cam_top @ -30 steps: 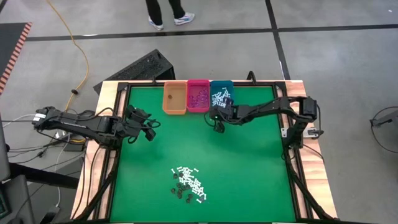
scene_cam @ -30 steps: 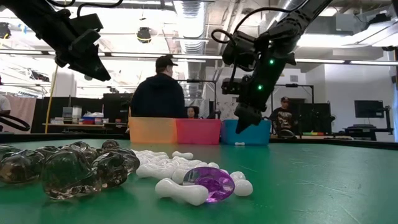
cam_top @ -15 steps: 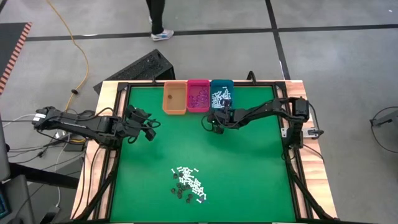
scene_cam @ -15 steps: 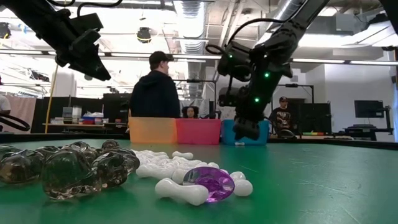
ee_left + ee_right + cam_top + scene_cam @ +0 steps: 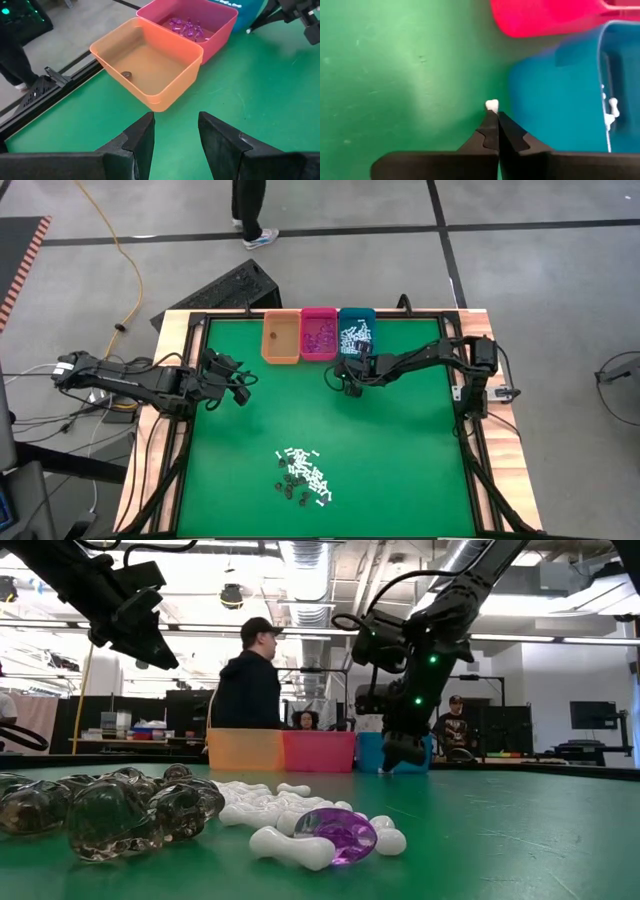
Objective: Sort Halloween decoration
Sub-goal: Put the white bone toy into the blue bin
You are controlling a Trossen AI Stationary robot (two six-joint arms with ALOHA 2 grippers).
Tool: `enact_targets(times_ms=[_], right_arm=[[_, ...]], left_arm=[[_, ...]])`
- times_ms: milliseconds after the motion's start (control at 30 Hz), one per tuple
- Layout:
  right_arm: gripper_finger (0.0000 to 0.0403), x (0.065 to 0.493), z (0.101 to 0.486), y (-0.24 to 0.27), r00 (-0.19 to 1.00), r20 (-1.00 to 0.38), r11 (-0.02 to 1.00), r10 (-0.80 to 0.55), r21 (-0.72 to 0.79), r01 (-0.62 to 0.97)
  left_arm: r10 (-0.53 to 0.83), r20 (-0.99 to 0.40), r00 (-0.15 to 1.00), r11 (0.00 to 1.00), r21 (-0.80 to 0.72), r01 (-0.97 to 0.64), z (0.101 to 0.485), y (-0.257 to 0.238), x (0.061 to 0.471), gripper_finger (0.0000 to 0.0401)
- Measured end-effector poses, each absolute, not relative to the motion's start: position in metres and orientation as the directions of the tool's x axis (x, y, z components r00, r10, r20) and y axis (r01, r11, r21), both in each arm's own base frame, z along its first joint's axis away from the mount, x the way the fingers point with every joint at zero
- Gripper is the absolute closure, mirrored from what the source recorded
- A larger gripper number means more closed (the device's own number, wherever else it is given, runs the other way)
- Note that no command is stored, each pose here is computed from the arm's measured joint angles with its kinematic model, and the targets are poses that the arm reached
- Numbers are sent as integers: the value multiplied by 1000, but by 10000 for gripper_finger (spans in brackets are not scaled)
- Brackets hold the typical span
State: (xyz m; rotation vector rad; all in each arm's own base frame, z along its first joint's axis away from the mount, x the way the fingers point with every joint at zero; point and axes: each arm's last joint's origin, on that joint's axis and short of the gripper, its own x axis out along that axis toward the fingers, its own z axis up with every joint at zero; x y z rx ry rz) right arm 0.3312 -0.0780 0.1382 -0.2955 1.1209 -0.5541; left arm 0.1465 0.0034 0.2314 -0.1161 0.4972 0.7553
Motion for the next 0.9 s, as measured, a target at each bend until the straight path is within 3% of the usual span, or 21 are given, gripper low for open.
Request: enact_targets(times_ms=[400, 567, 900], right_arm=[[387, 346, 159, -27, 348, -795, 862, -497, -496, 99], [387, 345, 165, -20, 310, -699, 761, -644, -625, 173], [387, 353, 140, -51, 239, -683, 724, -690, -653, 222]], left_arm=[[625, -474, 620, 726, 61, -685, 231, 3, 147, 257], [626, -473, 620, 725, 62, -686, 231, 3, 147, 257], [628, -472, 618, 727, 74, -682, 231, 3, 146, 257]])
